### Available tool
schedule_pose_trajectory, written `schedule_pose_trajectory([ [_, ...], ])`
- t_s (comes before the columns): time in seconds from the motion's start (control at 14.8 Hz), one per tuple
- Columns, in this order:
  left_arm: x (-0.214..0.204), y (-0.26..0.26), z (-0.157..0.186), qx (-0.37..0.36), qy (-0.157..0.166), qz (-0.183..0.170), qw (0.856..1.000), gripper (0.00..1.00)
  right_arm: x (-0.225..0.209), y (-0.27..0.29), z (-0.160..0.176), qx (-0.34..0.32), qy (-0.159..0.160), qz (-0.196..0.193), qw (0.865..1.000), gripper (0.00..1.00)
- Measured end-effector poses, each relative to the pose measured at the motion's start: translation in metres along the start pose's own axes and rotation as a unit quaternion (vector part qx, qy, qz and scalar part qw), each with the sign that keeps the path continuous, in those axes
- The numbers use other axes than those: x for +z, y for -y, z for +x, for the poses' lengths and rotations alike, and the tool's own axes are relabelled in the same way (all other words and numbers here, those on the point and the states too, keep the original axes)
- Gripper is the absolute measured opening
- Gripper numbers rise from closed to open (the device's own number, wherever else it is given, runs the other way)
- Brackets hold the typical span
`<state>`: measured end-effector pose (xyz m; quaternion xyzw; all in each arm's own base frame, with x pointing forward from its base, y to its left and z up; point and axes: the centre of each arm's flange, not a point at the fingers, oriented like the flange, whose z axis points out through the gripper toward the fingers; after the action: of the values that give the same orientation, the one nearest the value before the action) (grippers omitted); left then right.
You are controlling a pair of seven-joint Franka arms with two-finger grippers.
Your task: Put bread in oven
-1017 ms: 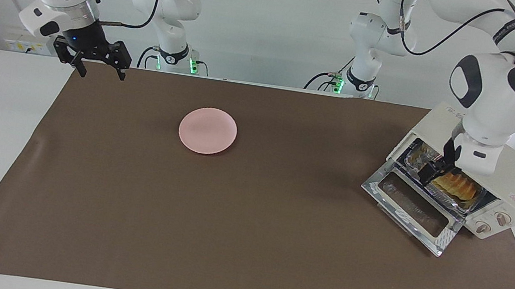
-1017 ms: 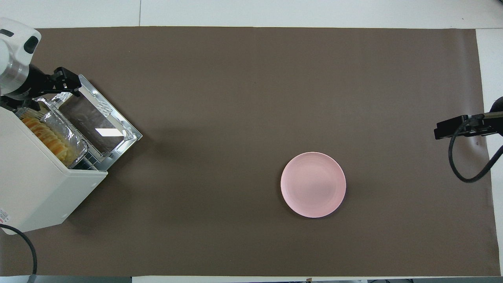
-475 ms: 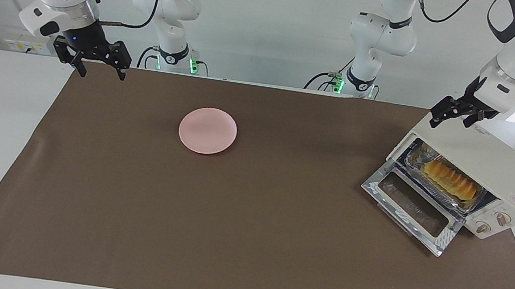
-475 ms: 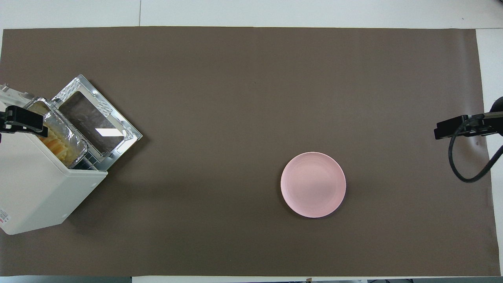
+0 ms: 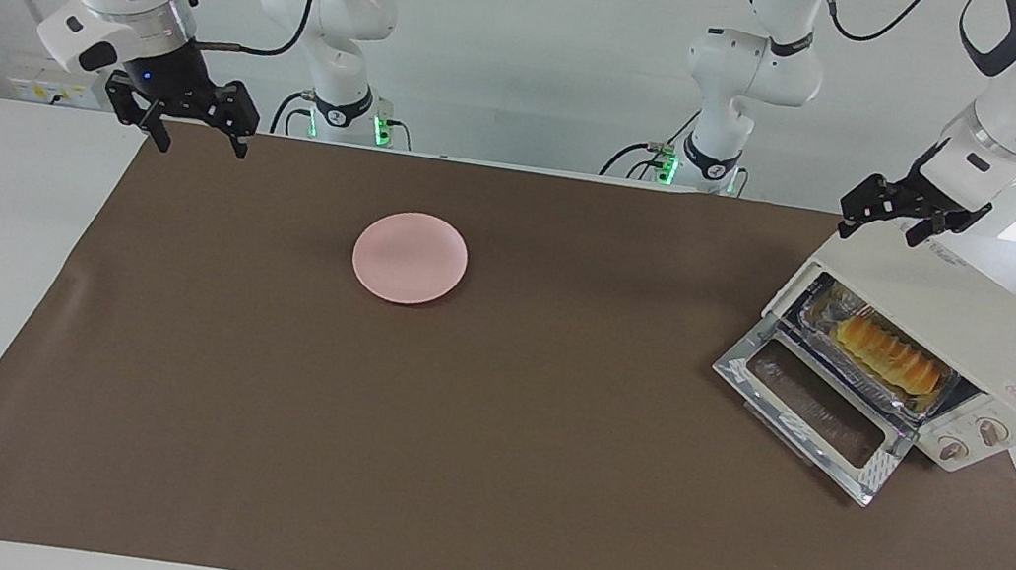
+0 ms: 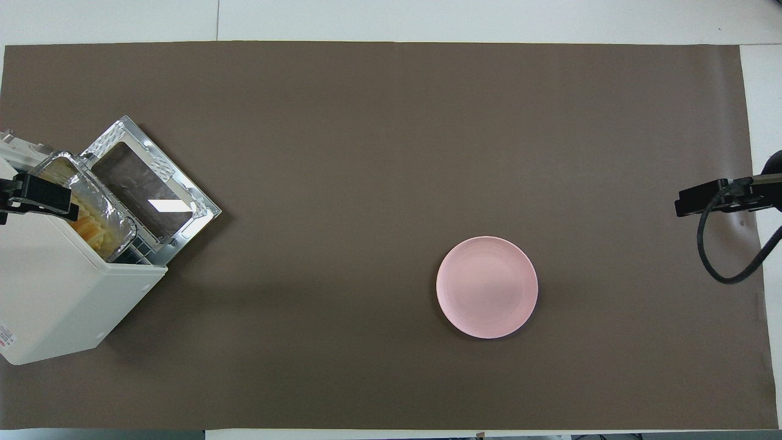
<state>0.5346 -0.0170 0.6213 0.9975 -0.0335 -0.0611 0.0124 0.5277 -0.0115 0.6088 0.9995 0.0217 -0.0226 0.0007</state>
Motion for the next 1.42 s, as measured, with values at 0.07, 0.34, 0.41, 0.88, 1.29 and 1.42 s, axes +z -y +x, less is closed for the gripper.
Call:
schedule_pose_trajectory([
  [0.07,-0.004,-0.001,-0.002,0.003,-0.004,0.000,1.000,1.00,0.000,0.000,0.000,0.000,0.000,0.000,1.000,1.00],
  [0.34,-0.014,-0.004,-0.009,0.007,-0.015,0.000,1.000,1.00,0.000,0.000,0.000,0.000,0.000,0.000,1.000,1.00],
  [0.41,-0.014,-0.004,-0.010,0.008,-0.015,0.000,1.000,1.00,0.000,0.000,0.000,0.000,0.000,0.000,1.000,1.00],
  [0.88,-0.006,-0.011,-0.006,0.014,-0.017,0.001,1.000,1.00,0.000,0.000,0.000,0.000,0.000,0.000,1.000,1.00],
  [1.29,0.002,-0.009,-0.005,0.013,-0.011,0.001,1.000,1.00,0.000,0.000,0.000,0.000,0.000,0.000,1.000,1.00],
  [1.42,0.004,-0.010,-0.004,0.014,-0.011,0.001,1.000,1.00,0.000,0.000,0.000,0.000,0.000,0.000,1.000,1.00],
])
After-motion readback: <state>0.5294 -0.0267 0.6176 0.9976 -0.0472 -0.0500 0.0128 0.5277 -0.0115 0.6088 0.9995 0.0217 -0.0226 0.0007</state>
